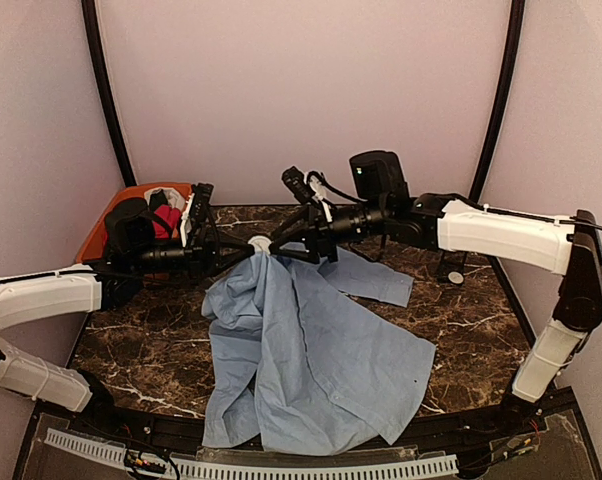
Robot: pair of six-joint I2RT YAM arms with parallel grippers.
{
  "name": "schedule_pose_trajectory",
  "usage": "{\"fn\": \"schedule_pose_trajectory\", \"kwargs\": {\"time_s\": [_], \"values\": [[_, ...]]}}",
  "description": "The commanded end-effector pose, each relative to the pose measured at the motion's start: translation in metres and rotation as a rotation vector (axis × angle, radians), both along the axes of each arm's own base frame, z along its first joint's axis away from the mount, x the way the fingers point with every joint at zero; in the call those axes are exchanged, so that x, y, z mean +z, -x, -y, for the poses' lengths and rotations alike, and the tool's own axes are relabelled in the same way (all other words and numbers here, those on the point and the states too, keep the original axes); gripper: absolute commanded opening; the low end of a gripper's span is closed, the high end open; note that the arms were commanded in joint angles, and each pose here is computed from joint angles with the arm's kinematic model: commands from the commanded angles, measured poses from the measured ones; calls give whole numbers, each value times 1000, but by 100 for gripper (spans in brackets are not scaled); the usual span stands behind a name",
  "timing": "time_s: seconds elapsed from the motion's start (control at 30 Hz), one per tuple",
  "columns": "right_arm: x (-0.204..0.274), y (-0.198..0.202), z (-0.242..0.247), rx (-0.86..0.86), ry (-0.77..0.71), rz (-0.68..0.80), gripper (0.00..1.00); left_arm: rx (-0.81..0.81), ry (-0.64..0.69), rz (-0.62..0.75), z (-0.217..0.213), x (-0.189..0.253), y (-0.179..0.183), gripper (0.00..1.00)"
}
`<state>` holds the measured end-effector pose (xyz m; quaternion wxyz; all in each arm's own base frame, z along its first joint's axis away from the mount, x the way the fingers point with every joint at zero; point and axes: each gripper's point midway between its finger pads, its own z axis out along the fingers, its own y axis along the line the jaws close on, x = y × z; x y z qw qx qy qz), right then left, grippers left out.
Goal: Pin the brooch onto the clothing
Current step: Pass from the left arm to the right, then place the clothing with brooches at the center of the board.
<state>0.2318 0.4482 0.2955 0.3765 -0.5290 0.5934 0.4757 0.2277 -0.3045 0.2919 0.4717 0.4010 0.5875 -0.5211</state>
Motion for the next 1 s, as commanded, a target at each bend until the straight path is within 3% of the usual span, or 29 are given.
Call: {"fn": "schedule_pose_trajectory", "kwargs": {"time_s": [0.0,0.2,0.3,0.37,0.5,0.53,0.6,0.63,0.77,0.97], "values": [[2,-4,-8,7,-2,14,37,-28,38,40,3,15,4,1],[5,-5,-13,21,-11,10,16,-37,41,28,4,14,3,1],[6,-5,-15,29,-16,9,12,-36,39,24,4,13,3,1],[4,-5,-17,36,-14,6,0,-29,35,20,4,12,2,1],[-7,-16,-17,-34,29,48,0,33,15,5,0,10,-5,5],[-14,-24,-15,-77,53,77,0,54,6,11,-1,12,-8,12],[-27,-37,-11,-151,104,166,0,152,-28,10,-9,14,-19,52],[-34,-41,-10,-182,134,217,0,226,-62,6,-17,11,-26,62],[-66,-56,-8,-316,277,487,0,452,-116,-8,-49,19,-50,71],[-124,-63,-8,-416,429,780,0,670,-204,-150,-92,-5,-84,73]]}}
